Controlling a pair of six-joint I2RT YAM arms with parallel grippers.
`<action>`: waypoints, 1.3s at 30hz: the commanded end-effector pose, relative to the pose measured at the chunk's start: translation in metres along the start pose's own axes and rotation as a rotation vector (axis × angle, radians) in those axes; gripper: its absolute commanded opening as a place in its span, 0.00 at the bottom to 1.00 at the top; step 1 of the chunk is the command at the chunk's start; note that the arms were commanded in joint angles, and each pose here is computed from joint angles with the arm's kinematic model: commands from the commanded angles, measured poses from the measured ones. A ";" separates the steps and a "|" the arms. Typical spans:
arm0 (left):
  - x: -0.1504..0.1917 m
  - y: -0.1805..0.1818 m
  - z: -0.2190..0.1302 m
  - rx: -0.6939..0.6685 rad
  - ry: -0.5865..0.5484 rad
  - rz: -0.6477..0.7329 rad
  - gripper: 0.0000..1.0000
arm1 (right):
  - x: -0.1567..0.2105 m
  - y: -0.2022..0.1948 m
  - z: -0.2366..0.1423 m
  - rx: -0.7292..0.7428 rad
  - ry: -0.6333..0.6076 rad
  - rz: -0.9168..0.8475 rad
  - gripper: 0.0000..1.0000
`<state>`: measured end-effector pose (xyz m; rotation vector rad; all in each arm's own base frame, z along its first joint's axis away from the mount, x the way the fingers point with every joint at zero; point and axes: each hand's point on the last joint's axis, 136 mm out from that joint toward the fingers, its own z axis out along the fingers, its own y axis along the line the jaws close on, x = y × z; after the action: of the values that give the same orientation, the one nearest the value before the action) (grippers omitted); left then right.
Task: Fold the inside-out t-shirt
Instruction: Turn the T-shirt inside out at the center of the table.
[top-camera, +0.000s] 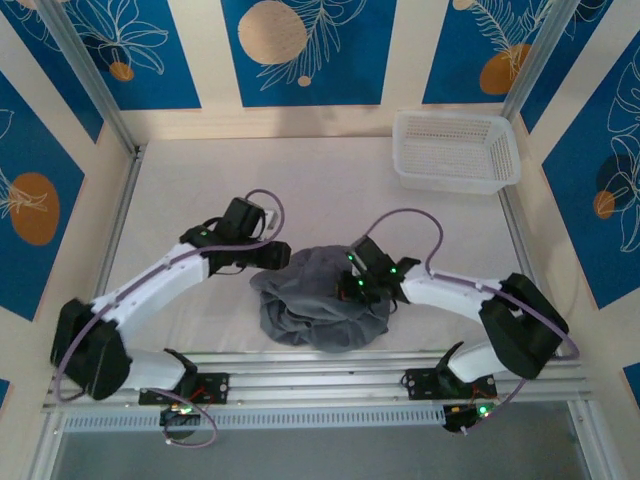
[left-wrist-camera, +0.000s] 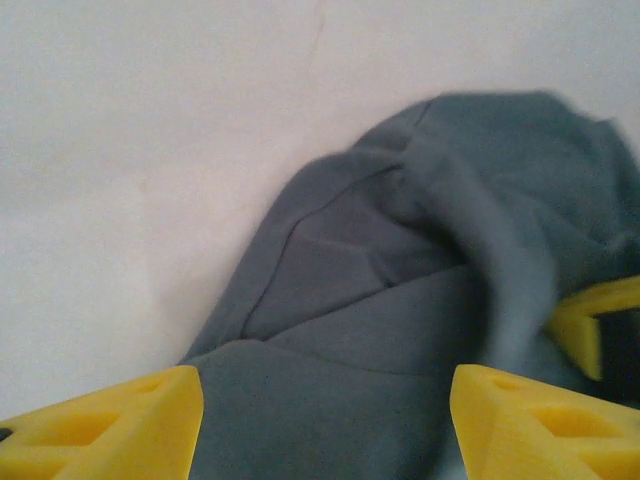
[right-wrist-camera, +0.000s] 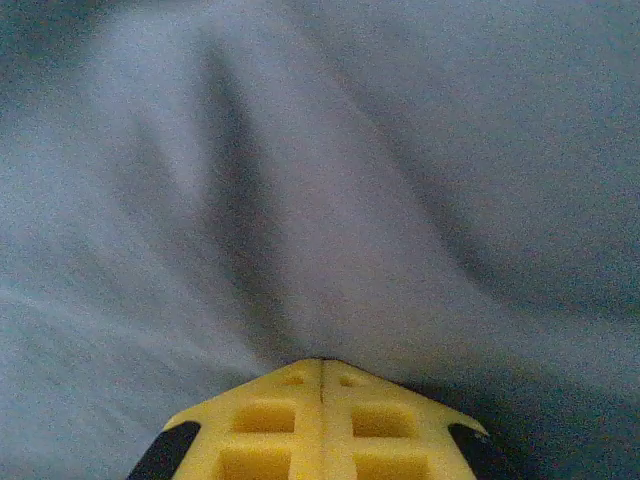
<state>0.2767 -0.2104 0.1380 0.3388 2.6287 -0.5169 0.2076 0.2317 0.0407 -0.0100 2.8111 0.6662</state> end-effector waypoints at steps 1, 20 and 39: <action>0.012 -0.018 0.014 0.118 0.084 -0.039 0.69 | 0.025 -0.039 -0.002 0.072 -0.004 0.043 0.00; 0.088 -0.065 0.053 0.364 0.255 -0.006 0.00 | -0.025 0.033 -0.061 -0.005 -0.068 0.308 0.55; 0.048 -0.067 0.004 0.303 0.020 0.079 0.03 | -0.099 0.131 -0.144 -0.466 -0.377 0.043 0.00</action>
<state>0.2090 -0.2692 0.1051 0.5409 2.6356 -0.9215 0.2382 0.2684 0.1504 0.2442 2.6427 0.9011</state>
